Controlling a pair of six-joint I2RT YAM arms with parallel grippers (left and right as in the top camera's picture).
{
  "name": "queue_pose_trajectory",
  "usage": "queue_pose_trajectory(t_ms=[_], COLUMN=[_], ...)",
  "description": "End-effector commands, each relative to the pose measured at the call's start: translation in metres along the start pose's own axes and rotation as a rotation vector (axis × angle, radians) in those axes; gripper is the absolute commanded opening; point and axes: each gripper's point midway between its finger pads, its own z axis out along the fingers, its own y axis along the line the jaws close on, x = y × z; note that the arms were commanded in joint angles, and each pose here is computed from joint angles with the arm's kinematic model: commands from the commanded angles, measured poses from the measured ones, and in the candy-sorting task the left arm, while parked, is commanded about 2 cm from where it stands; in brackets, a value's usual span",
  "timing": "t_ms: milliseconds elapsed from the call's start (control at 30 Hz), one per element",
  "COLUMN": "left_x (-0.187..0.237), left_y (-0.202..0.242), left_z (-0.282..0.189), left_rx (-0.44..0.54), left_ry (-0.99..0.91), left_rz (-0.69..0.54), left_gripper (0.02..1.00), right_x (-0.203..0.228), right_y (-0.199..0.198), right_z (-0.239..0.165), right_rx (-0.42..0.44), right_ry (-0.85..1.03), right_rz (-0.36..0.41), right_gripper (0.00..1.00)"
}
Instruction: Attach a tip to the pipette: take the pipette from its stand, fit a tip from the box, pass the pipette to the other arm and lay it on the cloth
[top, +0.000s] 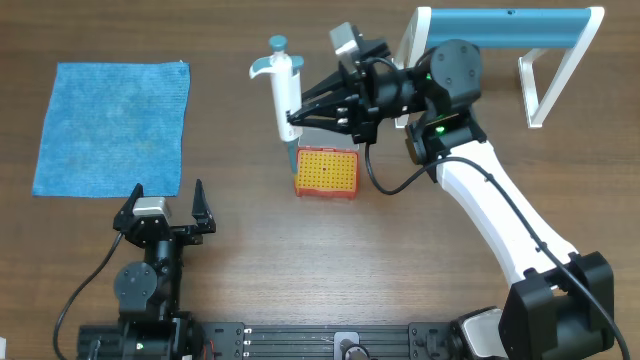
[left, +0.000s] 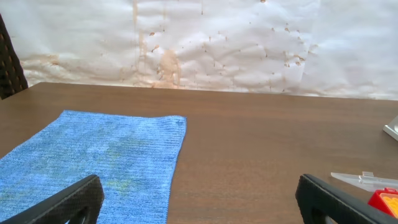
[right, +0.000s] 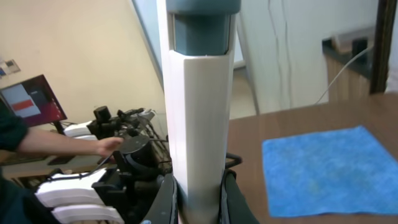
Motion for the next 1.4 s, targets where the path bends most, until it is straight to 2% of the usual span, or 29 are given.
queue_pose_trajectory(t_ms=[33,133,167,233,267,300,333,400,467,567,667,700,767,900,1000,1067,1233,1333,1400], left_x=[0.001,0.001,-0.002,-0.009,-0.014,-0.027,-0.036,-0.044,-0.041,-0.065,-0.12,-0.136,-0.146,-0.165,-0.185,-0.196,-0.218,-0.221,-0.209], left_y=[0.003,0.003,-0.003,-0.035,-0.057,-0.084,-0.097,-0.115,-0.129,-0.116,-0.088,-0.077,-0.072,-0.084,-0.102,-0.122,-0.168,-0.19,-0.214], left_z=[0.0,0.0,0.0,-0.004,-0.01,-0.023,-0.033,-0.049,-0.063,-0.055,-0.059,-0.063,-0.067,-0.075,-0.07,-0.062,-0.029,-0.008,0.003], left_rx=[-0.018,-0.018,0.02,0.207,0.337,0.514,0.61,0.759,0.869,0.811,0.773,0.759,0.759,0.827,0.868,0.931,1.158,1.257,1.323], left_ry=[0.002,0.0,-0.009,-0.036,-0.052,-0.072,-0.073,-0.013,0.157,0.111,-0.165,-0.269,-0.316,-0.257,-0.139,-0.017,0.294,0.344,0.38], left_rz=[-0.005,-0.005,-0.006,-0.003,-0.022,-0.13,-0.215,-0.398,-0.674,-0.895,-1.015,-1.029,-1.052,-1.069,-1.016,-0.95,-0.778,-0.739,-0.707], left_gripper=[0.998,0.998,0.998,0.996,0.996,0.996,0.996,0.996,0.996,0.998,0.996,0.996,0.996,0.996,0.998,0.998,0.998,0.998,1.0], right_x=[-0.004,-0.003,-0.003,-0.003,-0.003,-0.003,-0.003,-0.002,0.002,0.005,0.009,0.009,0.01,0.012,0.012,0.013,0.013,0.013,0.014], right_y=[0.002,0.002,0.002,0.002,0.002,0.002,0.002,0.002,0.0,0.003,0.009,0.011,0.012,0.015,0.016,0.016,0.017,0.017,0.017], right_z=[0.003,0.003,0.003,0.003,0.003,0.003,0.003,0.003,0.003,0.002,0.002,0.002,0.002,0.001,0.002,0.002,0.001,0.001,0.002], right_rx=[-0.005,-0.005,-0.004,-0.005,-0.005,-0.005,-0.008,-0.007,-0.004,-0.027,-0.062,-0.068,-0.077,-0.094,-0.1,-0.101,-0.103,-0.103,-0.105], right_ry=[0.008,0.008,0.008,0.008,0.008,0.009,0.01,0.012,0.017,0.033,0.054,0.058,0.064,0.074,0.077,0.078,0.08,0.079,0.081], right_rz=[0.067,0.07,0.071,0.071,0.072,0.072,0.072,0.081,0.128,0.143,0.143,0.143,0.144,0.144,0.147,0.147,0.146,0.147,0.16], right_gripper=[0.077,0.077,0.077,0.077,0.077,0.077,0.077,0.077,0.082,0.08,0.077,0.077,0.077,0.077,0.077,0.077,0.077,0.08,0.077])
